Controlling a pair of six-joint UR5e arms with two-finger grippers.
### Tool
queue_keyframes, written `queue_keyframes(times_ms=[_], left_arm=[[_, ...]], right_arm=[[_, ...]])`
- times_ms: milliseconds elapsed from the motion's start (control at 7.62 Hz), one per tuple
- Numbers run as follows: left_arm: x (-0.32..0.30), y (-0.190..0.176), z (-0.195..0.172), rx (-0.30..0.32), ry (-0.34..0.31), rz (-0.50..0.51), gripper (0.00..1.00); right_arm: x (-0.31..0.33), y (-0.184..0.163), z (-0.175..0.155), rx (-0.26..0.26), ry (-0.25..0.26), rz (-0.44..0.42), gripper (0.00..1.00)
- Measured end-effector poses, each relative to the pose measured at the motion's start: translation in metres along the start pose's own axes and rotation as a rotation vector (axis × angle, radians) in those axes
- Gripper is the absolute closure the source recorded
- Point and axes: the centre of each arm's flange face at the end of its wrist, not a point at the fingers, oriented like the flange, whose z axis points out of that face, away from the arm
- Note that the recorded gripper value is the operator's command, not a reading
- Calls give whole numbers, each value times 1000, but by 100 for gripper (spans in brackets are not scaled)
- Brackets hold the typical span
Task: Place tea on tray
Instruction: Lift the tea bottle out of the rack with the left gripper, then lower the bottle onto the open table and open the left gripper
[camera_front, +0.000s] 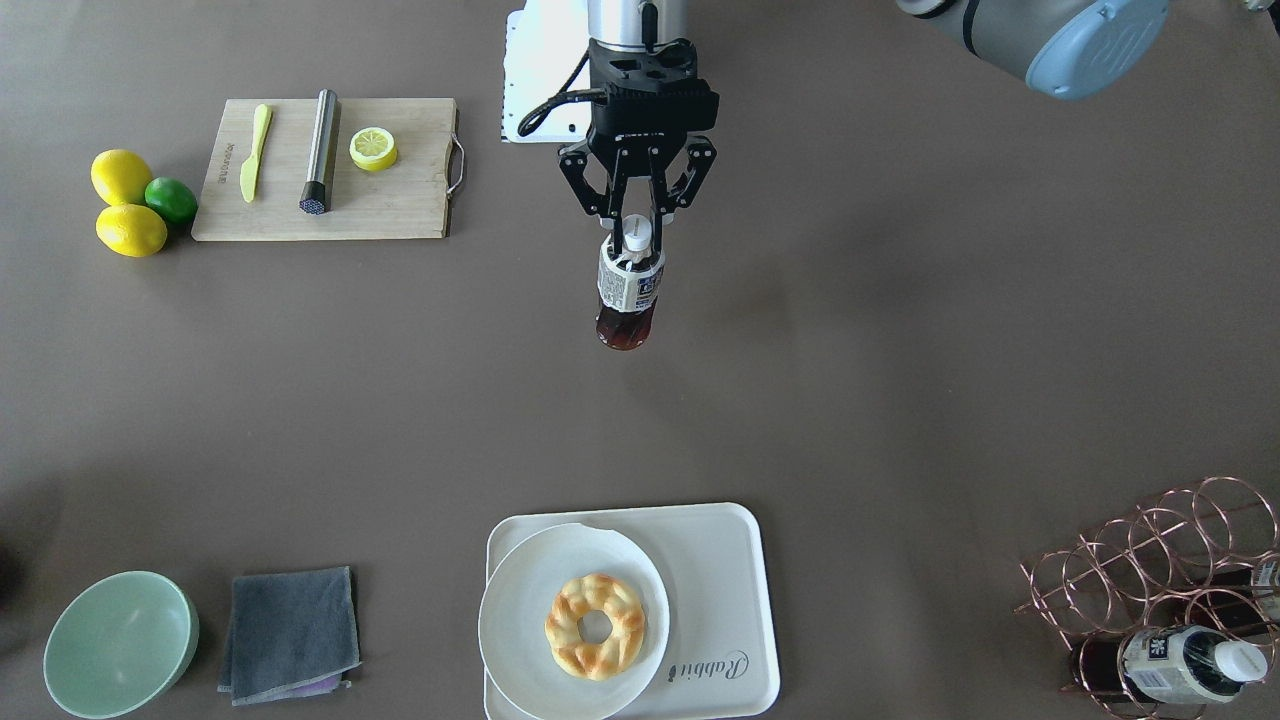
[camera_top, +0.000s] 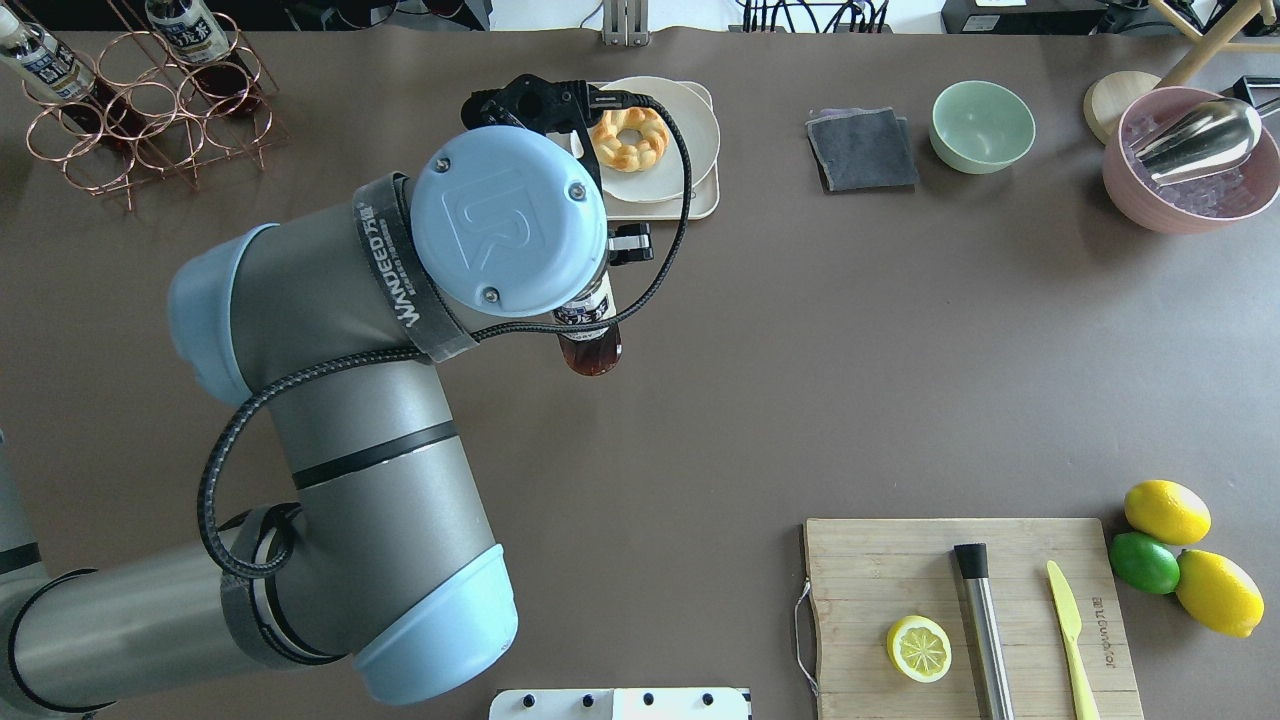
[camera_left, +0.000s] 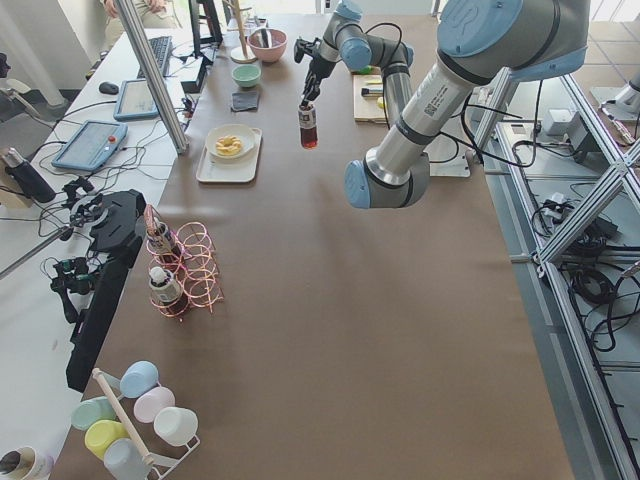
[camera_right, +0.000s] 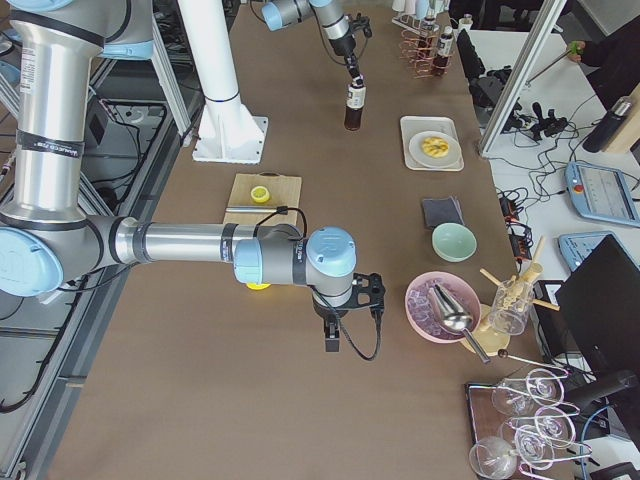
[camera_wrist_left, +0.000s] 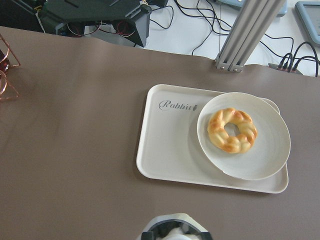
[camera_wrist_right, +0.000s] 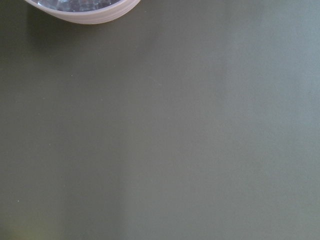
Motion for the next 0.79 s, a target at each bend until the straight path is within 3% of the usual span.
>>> queue_keyframes(times_ms=[393, 787], left_arm=[[14, 24, 18, -3, -45, 35, 100], [24, 49, 25, -25, -17, 56, 100]], right_arm=[[1, 3, 2, -5, -8, 6, 0], [0, 2, 2, -5, -11, 6, 0]])
